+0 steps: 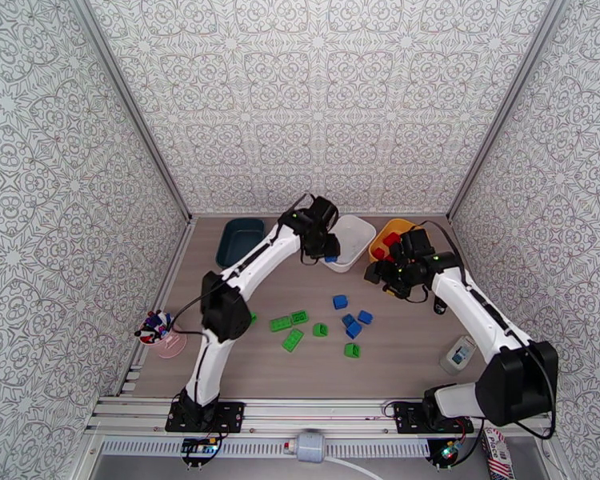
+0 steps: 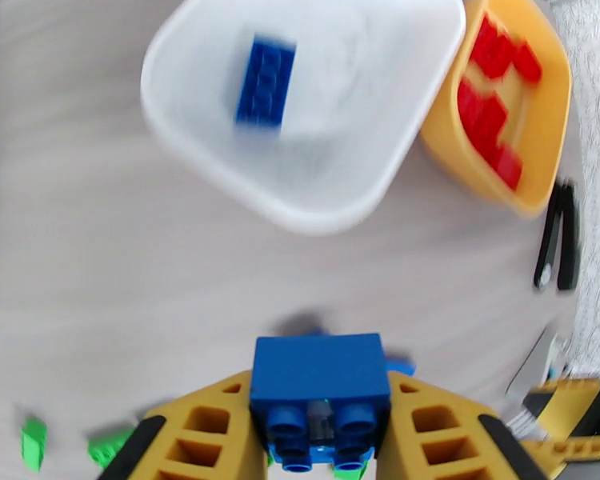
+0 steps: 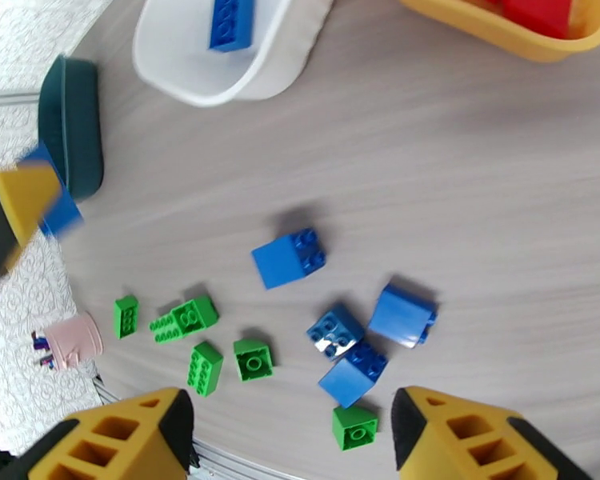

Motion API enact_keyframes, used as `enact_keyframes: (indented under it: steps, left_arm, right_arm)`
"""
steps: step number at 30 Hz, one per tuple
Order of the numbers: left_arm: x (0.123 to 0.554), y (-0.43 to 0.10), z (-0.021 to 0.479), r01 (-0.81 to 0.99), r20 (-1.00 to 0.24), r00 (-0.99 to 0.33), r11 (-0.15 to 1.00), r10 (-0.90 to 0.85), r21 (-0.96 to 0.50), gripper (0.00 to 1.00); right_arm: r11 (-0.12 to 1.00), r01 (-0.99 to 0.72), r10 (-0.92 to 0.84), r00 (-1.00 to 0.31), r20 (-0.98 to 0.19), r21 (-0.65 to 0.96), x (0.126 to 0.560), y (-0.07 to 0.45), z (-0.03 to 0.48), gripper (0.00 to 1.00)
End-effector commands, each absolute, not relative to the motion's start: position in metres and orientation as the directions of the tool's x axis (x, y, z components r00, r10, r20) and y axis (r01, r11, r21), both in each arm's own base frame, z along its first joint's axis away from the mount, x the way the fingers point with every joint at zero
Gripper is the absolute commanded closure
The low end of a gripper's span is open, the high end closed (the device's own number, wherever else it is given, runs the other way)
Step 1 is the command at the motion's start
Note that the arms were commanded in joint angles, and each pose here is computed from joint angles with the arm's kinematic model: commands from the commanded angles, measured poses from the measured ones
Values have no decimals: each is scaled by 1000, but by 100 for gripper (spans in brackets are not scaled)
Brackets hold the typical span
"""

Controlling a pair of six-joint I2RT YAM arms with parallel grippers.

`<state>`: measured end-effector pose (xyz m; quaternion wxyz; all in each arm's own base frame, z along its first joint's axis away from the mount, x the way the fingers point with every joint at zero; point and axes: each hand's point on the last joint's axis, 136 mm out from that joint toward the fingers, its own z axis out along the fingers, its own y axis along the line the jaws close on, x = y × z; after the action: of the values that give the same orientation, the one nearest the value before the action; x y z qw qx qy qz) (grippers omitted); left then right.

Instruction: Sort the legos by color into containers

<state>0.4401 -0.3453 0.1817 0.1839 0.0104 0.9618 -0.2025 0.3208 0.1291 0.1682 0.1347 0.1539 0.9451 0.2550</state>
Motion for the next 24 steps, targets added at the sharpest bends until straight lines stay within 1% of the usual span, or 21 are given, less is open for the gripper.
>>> enact_keyframes:
  steps: [1, 6, 8, 9, 11, 12, 13, 15, 18, 24]
  left_arm:
    - [458, -339, 168, 83, -319, -946, 915, -52, -394, 70]
    - [497, -335, 160, 28, -314, -938, 867, -150, -498, 63]
    - [505, -340, 160, 32, -303, -939, 833, -165, -553, 60]
    - [509, -343, 163, 45, -306, -937, 814, -166, -580, 56]
    - [511, -354, 168, 89, -310, -939, 768, -147, -634, 45]
    - [511, -360, 172, 108, -309, -941, 746, -137, -658, 38]
    - [510, -364, 174, 124, -310, -942, 729, -126, -673, 34]
    - [507, -367, 177, 142, -313, -943, 713, -114, -687, 29]
    - [500, -363, 182, 150, -325, -939, 715, -114, -683, 27]
    - [480, -334, 204, 147, -377, -913, 738, -155, -658, 28]
  right_arm:
    - [842, 218, 347, -919, -185, 494, 327, 121, 170, 30]
    - [846, 230, 343, -925, -162, 481, 335, 121, 161, 30]
    - [847, 231, 338, -929, -151, 479, 337, 122, 157, 31]
    - [847, 231, 337, -930, -147, 479, 338, 122, 155, 31]
    - [850, 233, 334, -932, -140, 473, 339, 123, 150, 31]
    - [850, 235, 332, -934, -134, 471, 339, 123, 148, 31]
    - [851, 237, 330, -936, -125, 469, 338, 123, 145, 30]
    - [852, 240, 327, -938, -114, 465, 337, 124, 140, 30]
    - [859, 241, 318, -942, -103, 452, 332, 123, 134, 29]
    - [890, 229, 276, -959, -66, 395, 311, 129, 114, 29]
